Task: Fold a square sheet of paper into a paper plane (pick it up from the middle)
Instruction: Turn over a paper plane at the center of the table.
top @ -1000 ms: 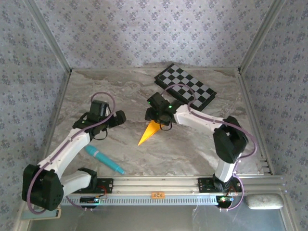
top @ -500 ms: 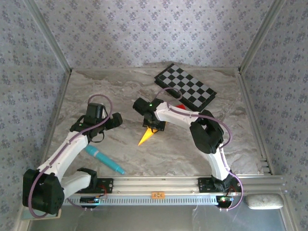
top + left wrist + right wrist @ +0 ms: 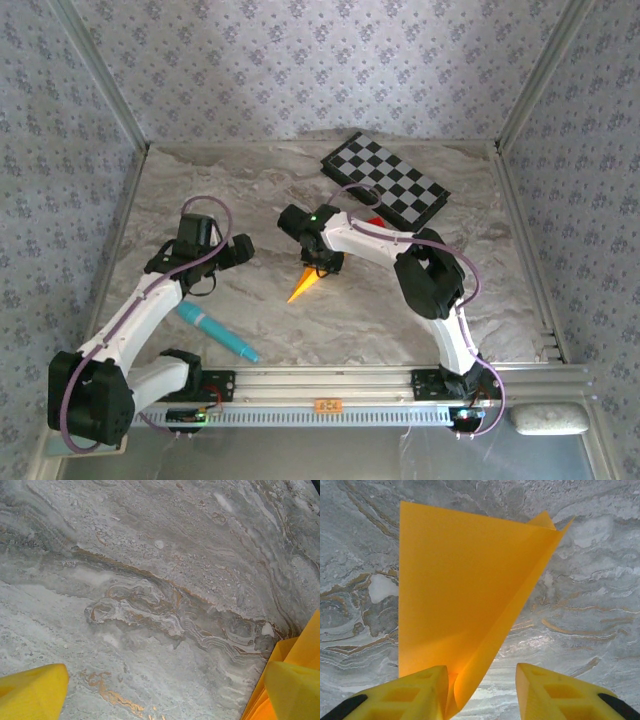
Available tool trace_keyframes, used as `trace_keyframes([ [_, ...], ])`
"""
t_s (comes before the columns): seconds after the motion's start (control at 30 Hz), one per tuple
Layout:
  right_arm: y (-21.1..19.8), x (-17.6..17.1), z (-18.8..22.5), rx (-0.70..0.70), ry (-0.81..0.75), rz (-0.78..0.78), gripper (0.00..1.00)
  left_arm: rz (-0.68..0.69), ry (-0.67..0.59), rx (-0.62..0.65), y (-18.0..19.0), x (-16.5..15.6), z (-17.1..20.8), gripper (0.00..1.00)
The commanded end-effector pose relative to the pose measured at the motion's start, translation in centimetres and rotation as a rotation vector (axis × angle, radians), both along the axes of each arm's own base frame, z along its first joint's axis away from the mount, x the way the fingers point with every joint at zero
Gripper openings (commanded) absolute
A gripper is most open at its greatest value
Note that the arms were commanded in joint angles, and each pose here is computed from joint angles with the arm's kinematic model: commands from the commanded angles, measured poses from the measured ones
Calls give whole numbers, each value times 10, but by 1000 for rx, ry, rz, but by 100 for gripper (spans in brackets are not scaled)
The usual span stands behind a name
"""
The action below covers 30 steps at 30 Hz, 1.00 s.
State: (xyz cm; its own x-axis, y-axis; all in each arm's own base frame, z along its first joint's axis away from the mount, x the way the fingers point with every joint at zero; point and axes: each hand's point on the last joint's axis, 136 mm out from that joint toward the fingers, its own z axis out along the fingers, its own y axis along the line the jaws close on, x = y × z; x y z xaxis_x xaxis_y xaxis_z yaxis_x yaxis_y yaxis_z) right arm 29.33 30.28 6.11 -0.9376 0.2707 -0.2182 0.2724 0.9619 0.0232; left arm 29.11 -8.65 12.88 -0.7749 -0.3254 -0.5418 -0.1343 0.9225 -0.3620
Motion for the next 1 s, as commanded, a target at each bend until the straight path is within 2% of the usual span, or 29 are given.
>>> trace_keyframes([
  [0.0, -5, -3, -5, 5, 22, -39, 39, -9, 7, -6, -1, 1, -2, 100],
  [0.13, -5, -2, -5, 15, 21, -49, 33, 6, 17, -24, 0, 1, -4, 100],
  [0.27, -9, 1, 2, 18, -9, -53, 18, 22, 19, -34, 2, 1, -5, 100],
  [0.5, -7, 16, 29, 59, -99, -9, 2, 50, 21, -50, 8, 1, -8, 100],
  [0.67, 11, 31, 57, 156, -182, 136, 0, 72, 23, -95, 11, 4, -9, 100],
  [0.97, 73, 50, 108, 482, -321, 507, 0, 103, 22, -182, 14, 8, -13, 100],
])
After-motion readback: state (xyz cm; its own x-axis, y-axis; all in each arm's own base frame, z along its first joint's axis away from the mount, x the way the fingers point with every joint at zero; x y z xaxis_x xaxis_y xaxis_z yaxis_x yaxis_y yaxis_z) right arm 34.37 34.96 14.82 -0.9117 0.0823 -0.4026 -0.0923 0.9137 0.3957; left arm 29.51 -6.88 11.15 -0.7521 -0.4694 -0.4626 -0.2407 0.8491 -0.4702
